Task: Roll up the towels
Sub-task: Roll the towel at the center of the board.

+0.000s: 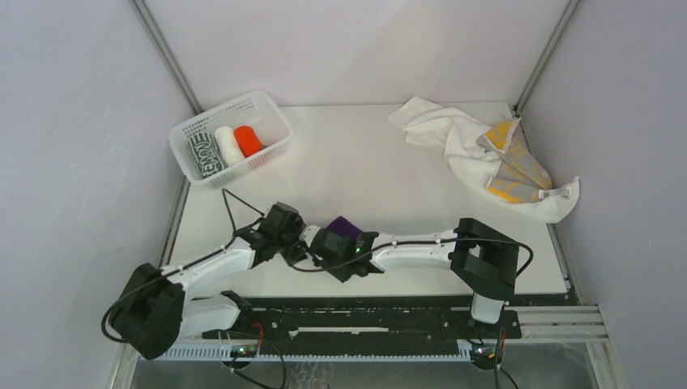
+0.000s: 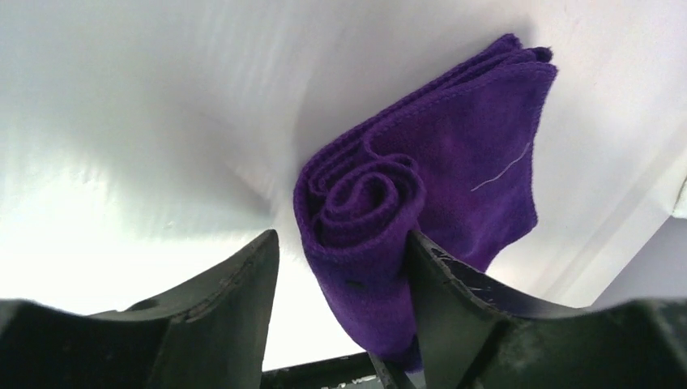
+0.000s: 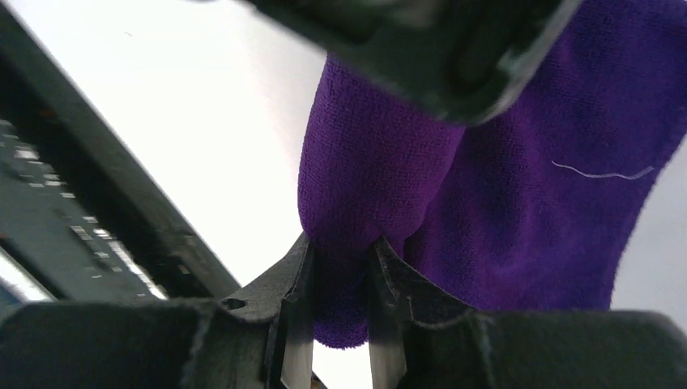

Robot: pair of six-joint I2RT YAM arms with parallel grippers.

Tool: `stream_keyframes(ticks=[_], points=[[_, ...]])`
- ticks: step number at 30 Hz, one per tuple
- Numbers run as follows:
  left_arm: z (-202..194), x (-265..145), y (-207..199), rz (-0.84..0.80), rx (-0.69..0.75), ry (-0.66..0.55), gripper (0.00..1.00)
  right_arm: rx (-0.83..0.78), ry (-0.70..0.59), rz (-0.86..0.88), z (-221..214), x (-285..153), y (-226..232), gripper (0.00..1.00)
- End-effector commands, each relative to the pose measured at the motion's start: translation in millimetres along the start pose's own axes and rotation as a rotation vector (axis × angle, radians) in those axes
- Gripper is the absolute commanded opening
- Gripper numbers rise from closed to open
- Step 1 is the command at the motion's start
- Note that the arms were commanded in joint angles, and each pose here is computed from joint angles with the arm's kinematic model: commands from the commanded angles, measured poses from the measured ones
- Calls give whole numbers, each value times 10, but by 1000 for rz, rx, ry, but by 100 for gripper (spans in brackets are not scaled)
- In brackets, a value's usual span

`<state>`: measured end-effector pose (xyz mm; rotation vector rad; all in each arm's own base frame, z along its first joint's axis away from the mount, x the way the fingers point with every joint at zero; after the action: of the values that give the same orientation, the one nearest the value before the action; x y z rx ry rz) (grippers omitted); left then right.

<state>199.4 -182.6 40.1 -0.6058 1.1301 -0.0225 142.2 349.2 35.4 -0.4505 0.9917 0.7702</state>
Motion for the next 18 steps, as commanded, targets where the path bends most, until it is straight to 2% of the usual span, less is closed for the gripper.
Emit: stream_keyframes(ticks=[1,9,14,16,18], points=[[71,-180,270,85,-9,-69,67,130,22,415,115,-91,479,12],[210,-458,355,52,-78,-178,76,435,52,799,175,-163,329,12],[124,-457,288,-22,-79,-148,77,632,111,980,141,-81,198,12],[76,-429,222,-68,-91,-123,77,684,97,1041,166,-57,147,12],[69,-410,150,-104,-97,-112,77,740,116,1060,118,-9,101,12]])
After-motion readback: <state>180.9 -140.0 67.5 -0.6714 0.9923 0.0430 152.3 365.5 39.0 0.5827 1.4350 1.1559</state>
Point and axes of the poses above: each gripper's point midway between its finger pads, its own x axis out along the fingers, its own y axis along the line the jaws close on, z = x × y, the point moved 1 cm from there along -x, back along the fingers, and after that the axes turned 11 degrees about x, right-handed, at the moved point
